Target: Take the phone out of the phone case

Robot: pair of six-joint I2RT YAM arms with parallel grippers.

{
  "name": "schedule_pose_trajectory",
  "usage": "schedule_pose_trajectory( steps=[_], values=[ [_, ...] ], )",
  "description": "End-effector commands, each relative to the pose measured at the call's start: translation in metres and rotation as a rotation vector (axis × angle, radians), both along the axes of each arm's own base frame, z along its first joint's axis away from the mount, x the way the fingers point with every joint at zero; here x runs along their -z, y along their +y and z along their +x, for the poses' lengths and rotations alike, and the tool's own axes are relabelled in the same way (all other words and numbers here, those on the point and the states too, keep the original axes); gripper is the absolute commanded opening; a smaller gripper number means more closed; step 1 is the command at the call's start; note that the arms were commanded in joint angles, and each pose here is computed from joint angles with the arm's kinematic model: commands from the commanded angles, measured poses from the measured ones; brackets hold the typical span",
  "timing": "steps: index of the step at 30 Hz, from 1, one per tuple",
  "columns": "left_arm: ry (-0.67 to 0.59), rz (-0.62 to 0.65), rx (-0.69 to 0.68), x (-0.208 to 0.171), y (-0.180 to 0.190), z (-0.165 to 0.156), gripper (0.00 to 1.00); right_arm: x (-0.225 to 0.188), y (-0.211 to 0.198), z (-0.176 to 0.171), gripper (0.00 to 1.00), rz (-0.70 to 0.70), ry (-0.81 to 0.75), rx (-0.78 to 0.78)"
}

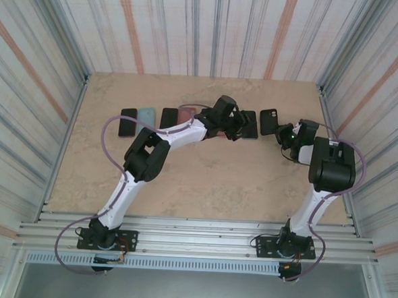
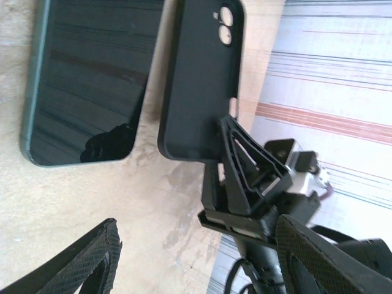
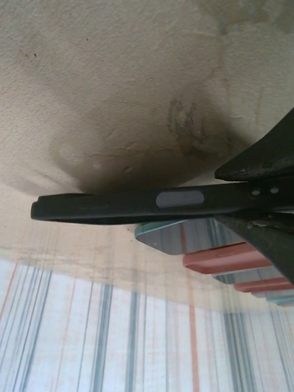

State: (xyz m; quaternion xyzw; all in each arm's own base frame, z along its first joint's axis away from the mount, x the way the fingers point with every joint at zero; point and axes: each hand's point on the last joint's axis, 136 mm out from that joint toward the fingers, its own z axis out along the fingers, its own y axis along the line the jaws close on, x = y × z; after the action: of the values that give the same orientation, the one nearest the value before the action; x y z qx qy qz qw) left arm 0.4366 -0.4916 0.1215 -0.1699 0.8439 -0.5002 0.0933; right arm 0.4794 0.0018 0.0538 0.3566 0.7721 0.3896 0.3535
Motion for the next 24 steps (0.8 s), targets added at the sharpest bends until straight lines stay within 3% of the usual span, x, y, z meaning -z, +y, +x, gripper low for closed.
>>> schedule_pose_trajectory(
  steps=[1,13,18,24],
  values=[
    [-0.085,-0.045,0.029,-0.048,0.004,-0.004,0.70,0.002,0.006,0.004,0.22,0.008,0.004,-0.035],
    [-0.121,-0.046,0.033,-0.062,0.014,-0.001,0.70,0.008,0.007,-0.012,0.17,-0.128,0.078,-0.163],
    [-0.117,-0.051,0.038,-0.060,0.015,-0.001,0.70,0.009,0.007,-0.017,0.10,-0.135,0.100,-0.222],
    [-0.120,-0.053,0.043,-0.060,0.015,-0.002,0.70,0.010,0.007,-0.015,0.11,-0.140,0.136,-0.243]
  ],
)
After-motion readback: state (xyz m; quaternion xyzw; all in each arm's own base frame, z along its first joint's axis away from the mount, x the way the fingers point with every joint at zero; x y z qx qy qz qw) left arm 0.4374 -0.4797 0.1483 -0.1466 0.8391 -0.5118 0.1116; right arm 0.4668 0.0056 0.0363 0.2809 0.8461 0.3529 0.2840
